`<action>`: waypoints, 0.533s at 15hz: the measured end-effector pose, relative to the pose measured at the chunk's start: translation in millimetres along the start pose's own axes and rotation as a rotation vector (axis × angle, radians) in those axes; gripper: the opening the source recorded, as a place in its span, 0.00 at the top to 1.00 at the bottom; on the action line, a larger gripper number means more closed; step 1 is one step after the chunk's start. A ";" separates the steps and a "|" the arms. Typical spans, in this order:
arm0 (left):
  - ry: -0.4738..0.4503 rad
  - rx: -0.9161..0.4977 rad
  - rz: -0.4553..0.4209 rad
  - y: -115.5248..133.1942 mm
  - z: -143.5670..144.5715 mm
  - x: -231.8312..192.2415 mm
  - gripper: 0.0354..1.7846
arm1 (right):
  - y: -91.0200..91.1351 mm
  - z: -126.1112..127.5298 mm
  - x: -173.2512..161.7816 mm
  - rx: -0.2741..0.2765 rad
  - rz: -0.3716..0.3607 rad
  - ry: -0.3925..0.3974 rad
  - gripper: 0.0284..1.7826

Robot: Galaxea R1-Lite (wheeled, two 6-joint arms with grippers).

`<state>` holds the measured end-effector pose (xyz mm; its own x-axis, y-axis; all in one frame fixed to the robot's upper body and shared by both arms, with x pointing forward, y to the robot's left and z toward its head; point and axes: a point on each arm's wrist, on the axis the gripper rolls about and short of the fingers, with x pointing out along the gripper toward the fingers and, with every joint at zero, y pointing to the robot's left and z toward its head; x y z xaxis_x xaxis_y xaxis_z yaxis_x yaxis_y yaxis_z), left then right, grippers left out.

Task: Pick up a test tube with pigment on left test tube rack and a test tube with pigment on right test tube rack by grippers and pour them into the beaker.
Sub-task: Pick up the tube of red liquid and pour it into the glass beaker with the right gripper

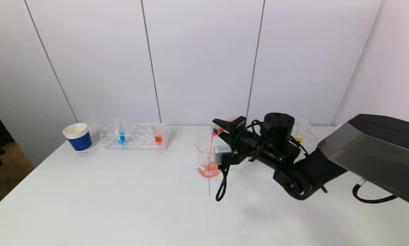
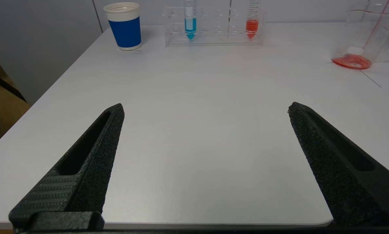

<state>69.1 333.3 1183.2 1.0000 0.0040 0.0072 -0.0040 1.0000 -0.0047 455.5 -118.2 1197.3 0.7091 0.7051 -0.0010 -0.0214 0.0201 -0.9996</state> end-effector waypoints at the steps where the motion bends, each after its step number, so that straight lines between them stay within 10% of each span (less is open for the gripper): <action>1: 0.000 0.000 0.000 0.0 0.0 0.0 0.01 | 0.5 -0.1 0.0 -0.003 0.007 0.002 0.73; 8: 0.000 0.001 0.000 0.0 0.0 0.0 0.01 | 0.5 0.1 -0.3 -0.037 0.038 0.008 0.73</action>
<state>69.1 333.4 1183.2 1.0000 0.0045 0.0072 -0.0044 1.0000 -0.0038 455.3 -118.4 1196.8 0.7138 0.6992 -0.0392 -0.0225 -0.0330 -0.9992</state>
